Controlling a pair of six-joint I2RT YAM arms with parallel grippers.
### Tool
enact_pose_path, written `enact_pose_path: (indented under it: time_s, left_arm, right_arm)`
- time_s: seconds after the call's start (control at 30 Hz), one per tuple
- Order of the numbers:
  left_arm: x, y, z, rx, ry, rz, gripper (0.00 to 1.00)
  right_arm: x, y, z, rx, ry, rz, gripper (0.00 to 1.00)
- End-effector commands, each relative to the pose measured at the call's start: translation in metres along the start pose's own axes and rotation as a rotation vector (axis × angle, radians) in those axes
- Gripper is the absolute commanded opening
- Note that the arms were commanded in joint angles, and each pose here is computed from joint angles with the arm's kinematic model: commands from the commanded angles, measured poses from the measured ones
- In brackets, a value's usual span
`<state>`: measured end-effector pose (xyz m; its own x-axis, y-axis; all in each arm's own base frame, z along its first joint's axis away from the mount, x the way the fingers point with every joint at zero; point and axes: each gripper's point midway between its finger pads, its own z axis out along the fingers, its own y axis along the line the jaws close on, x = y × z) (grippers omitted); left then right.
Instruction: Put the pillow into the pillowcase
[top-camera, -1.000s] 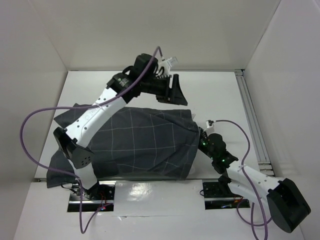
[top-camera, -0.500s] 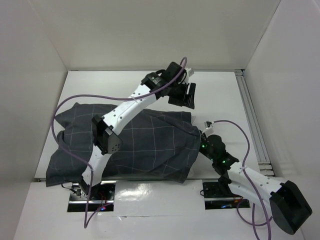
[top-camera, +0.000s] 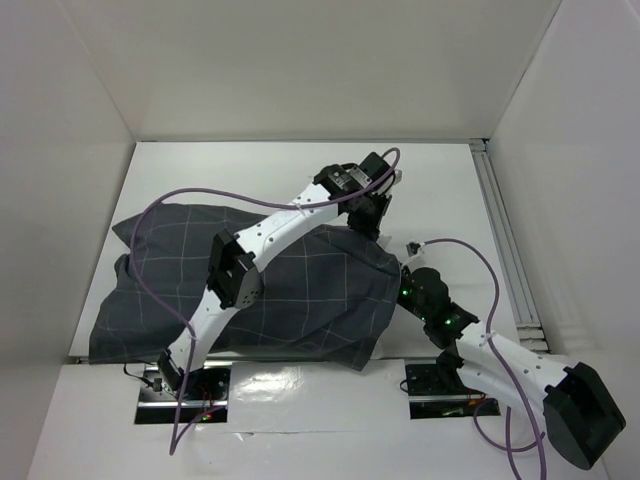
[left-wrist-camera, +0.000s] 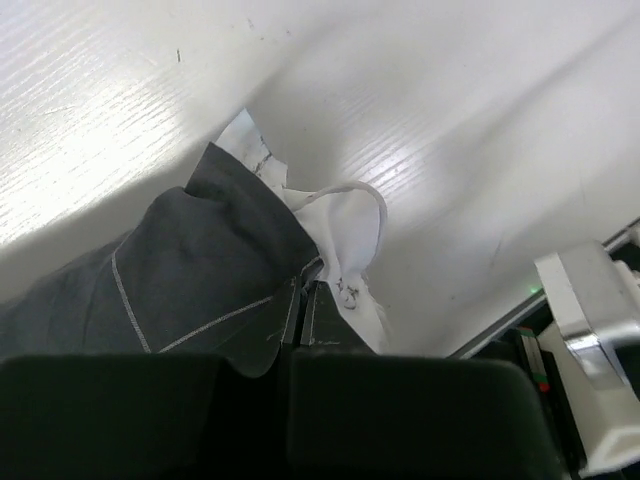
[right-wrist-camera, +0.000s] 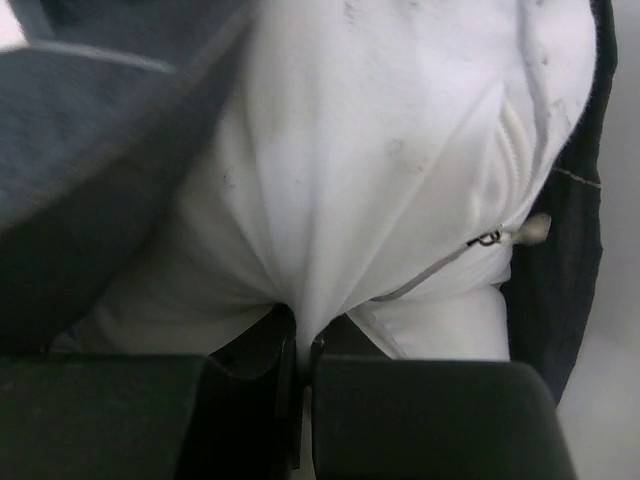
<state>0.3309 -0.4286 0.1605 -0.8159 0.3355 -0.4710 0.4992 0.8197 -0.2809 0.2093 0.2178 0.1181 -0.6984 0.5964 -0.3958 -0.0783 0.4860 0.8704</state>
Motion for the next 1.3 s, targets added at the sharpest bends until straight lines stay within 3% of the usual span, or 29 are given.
enact_pose_path:
  time_s: [0.0, 0.23, 0.33, 0.53, 0.63, 0.67, 0.77, 0.87, 1.0, 1.07, 1.13, 1.17, 1.2, 1.27]
  left_arm:
    - [-0.039, -0.022, -0.065, 0.111, -0.158, 0.002, 0.0]
    - [-0.077, -0.051, -0.177, 0.294, -0.392, 0.005, 0.0]
    - [-0.078, -0.065, -0.199, 0.37, -0.419, 0.008, 0.0]
    - [-0.067, -0.107, -0.187, 0.497, -0.373, 0.049, 0.0]
    - [-0.075, -0.133, -0.175, 0.585, -0.375, 0.047, 0.0]
    - [-0.085, -0.147, -0.189, 0.655, -0.408, 0.051, 0.0]
    - [-0.097, -0.151, -0.175, 0.756, -0.385, 0.032, 0.0]
    - [-0.105, -0.158, -0.17, 0.889, -0.353, 0.0, 0.0]
    - [-0.095, -0.153, -0.136, 0.87, -0.274, -0.027, 0.0]
    - [-0.085, -0.141, -0.112, 0.798, -0.233, -0.032, 0.0]
    - [-0.078, -0.131, -0.108, 0.734, -0.23, -0.002, 0.23]
    - [-0.076, -0.125, -0.111, 0.696, -0.239, 0.01, 0.57]
    - [-0.08, -0.113, -0.111, 0.613, -0.274, 0.006, 0.72]
    - [-0.071, -0.097, -0.134, 0.517, -0.293, 0.045, 0.86]
  right_arm:
    - [-0.003, 0.008, -0.002, 0.004, -0.007, -0.043, 0.0]
    - [-0.011, 0.004, -0.007, 0.039, -0.046, -0.073, 0.0]
    - [-0.011, -0.002, -0.007, 0.062, -0.045, -0.092, 0.0]
    - [-0.017, 0.014, -0.004, 0.012, -0.063, -0.117, 0.0]
    - [-0.018, 0.048, 0.003, -0.122, -0.045, -0.128, 0.0]
    - [-0.015, 0.051, 0.01, -0.122, -0.017, -0.106, 0.0]
    - [0.001, 0.068, 0.008, -0.236, 0.055, -0.073, 0.0]
    - [0.015, 0.054, 0.006, -0.215, 0.08, -0.047, 0.0]
    - [0.007, 0.053, 0.004, -0.185, 0.038, -0.042, 0.0]
    - [-0.002, 0.038, 0.006, -0.087, -0.006, -0.032, 0.0]
    - [-0.018, 0.032, 0.006, -0.039, -0.06, -0.021, 0.0]
    - [-0.023, 0.027, 0.007, -0.007, -0.074, -0.015, 0.0]
    - [-0.027, 0.021, 0.007, 0.014, -0.083, -0.009, 0.0]
    - [-0.047, 0.015, 0.009, 0.054, -0.132, 0.011, 0.0]
